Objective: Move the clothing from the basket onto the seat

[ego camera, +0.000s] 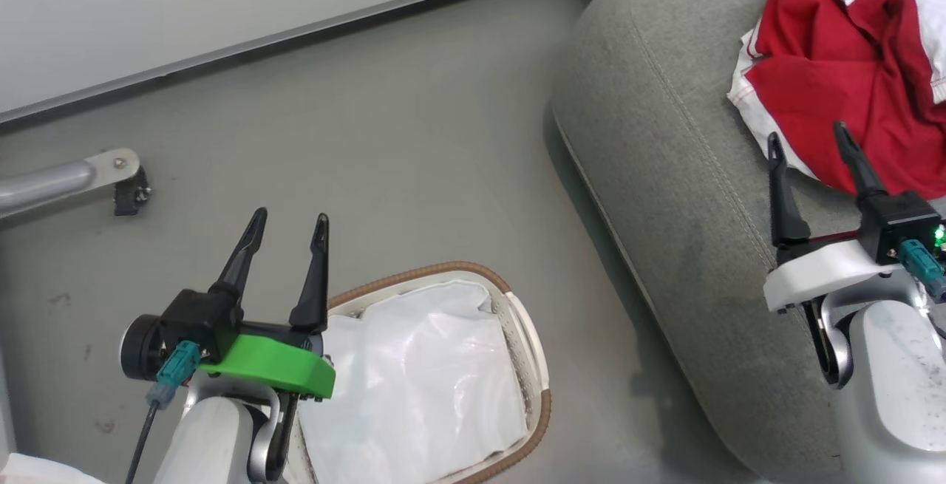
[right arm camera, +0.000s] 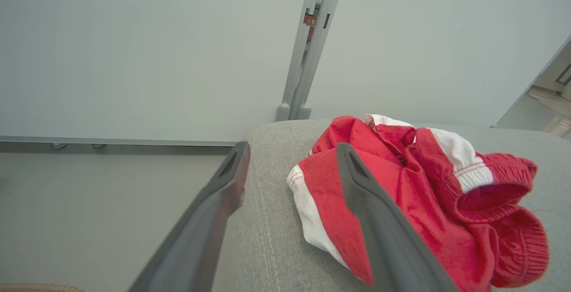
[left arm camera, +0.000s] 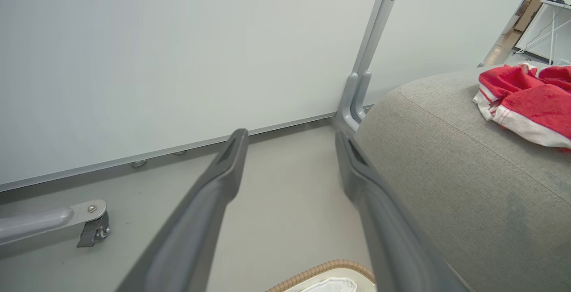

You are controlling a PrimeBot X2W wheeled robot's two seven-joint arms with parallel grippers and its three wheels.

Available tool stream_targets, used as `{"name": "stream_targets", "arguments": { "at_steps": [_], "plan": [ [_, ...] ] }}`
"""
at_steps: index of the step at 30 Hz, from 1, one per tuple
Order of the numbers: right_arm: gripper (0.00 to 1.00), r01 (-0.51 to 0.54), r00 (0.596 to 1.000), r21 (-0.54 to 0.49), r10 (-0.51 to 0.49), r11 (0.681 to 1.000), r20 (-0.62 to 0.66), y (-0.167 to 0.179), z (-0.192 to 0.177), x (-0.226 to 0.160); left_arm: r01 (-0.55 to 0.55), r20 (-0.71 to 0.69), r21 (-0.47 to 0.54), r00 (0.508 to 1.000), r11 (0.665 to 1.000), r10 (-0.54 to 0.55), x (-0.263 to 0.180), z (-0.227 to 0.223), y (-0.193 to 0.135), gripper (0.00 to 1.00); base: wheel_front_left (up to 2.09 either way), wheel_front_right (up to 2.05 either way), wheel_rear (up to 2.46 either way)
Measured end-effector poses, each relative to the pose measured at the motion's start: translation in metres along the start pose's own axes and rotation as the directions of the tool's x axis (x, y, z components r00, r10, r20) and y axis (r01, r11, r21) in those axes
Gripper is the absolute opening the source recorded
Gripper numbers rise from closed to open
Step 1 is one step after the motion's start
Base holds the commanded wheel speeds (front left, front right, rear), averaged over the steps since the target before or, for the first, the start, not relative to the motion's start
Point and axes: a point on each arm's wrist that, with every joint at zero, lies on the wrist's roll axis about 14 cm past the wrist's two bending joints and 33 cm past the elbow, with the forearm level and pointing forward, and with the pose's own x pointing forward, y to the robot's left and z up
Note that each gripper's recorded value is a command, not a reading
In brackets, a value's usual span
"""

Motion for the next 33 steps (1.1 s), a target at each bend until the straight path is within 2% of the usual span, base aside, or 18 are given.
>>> {"name": "stream_targets", "arguments": {
  "at_steps": [6, 12, 22, 31, 32, 33],
  "plan": [
    [1.00, -0.117, 0.992, 0.095, 0.113, 0.989, 0.047, 0.053, 0.014, 0.004, -0.160, 0.026, 0.029, 0.987, 0.987, 0.159, -0.034, 0.014, 0.039, 1.00, 0.00, 0.00, 0.00],
    [1.00, -0.211, 0.977, 0.150, 0.206, 0.966, 0.045, 0.095, 0.014, -0.005, -0.312, 0.045, 0.038, 0.949, 0.949, 0.311, -0.073, 0.023, 0.073, 1.00, 0.00, 0.00, 0.00],
    [1.00, -0.246, 0.969, 0.199, 0.247, 0.948, 0.021, 0.112, 0.008, -0.029, -0.429, 0.047, 0.031, 0.903, 0.903, 0.428, -0.125, 0.024, 0.090, 1.00, 0.00, 0.00, 0.00],
    [1.00, -0.254, 0.965, 0.222, 0.261, 0.941, -0.003, 0.115, 0.001, -0.049, -0.459, 0.046, -0.024, 0.887, 0.888, 0.459, -0.149, 0.021, 0.086, 1.00, 0.00, 0.00, 0.00],
    [0.00, -0.253, 0.965, 0.225, 0.262, 0.941, -0.010, 0.115, -0.001, -0.051, -0.460, 0.036, -0.029, 0.887, 0.887, 0.461, -0.151, 0.017, 0.085, 0.00, 0.00, 0.00, 0.00],
    [0.00, -0.253, 0.964, 0.227, 0.264, 0.941, -0.019, 0.116, -0.004, -0.053, -0.462, 0.026, -0.031, 0.886, 0.886, 0.463, -0.152, 0.014, 0.084, 0.00, 0.00, 0.00, 0.00]
  ]
}}
